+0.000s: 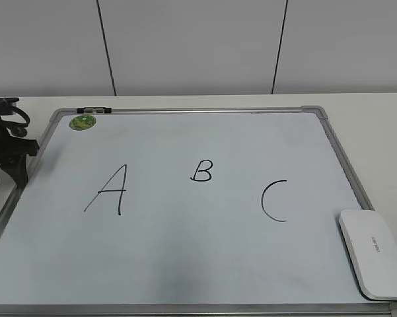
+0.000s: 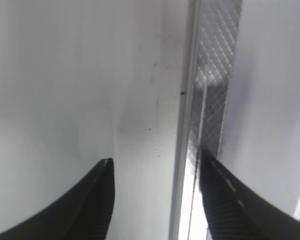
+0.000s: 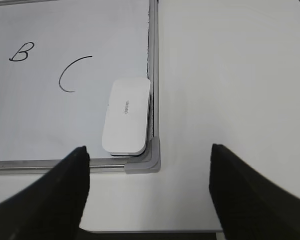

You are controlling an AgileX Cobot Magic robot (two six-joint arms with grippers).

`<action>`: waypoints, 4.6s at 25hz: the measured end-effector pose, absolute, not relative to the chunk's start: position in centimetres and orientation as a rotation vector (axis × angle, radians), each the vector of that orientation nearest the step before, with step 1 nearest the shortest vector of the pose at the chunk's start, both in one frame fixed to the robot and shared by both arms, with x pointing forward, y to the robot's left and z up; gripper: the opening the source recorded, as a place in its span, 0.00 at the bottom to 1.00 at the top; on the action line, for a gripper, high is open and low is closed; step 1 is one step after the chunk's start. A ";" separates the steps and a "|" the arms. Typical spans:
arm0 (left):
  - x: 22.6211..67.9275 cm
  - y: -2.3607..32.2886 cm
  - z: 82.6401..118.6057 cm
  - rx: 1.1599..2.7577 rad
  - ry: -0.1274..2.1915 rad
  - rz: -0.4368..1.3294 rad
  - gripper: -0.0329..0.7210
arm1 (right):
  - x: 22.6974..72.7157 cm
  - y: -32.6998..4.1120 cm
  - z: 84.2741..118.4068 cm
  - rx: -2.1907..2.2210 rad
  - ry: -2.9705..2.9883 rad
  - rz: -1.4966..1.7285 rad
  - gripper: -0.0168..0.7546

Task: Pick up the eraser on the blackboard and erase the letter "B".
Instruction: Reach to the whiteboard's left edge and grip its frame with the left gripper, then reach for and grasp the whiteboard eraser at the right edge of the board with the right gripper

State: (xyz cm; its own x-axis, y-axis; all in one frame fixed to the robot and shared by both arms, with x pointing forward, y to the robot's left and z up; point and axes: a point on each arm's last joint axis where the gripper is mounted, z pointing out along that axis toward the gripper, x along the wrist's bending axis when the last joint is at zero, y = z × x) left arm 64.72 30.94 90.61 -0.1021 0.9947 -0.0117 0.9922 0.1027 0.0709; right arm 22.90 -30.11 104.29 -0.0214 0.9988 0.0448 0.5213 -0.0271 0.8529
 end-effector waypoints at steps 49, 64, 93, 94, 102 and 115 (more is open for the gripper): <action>65.0 30.5 90.4 2.038 2.289 0.018 0.08 | 42.0 -25.6 103.4 2.275 2.193 0.587 0.74; 64.9 30.5 90.4 2.040 2.288 0.015 0.08 | 47.5 -25.1 99.8 2.274 2.234 0.253 0.70; 64.9 30.5 90.4 2.035 2.290 0.008 0.08 | 51.1 -25.0 93.6 2.316 2.112 -0.021 0.88; 64.9 30.5 90.4 2.034 2.291 0.006 0.08 | 51.2 -25.0 93.5 2.313 2.109 -0.013 0.88; 64.9 30.4 90.4 2.029 2.290 0.000 0.08 | 51.7 -25.0 93.1 2.285 2.116 0.021 0.88; 64.9 30.4 90.4 2.025 2.289 0.000 0.08 | 51.9 -24.9 92.4 2.281 2.131 0.010 0.72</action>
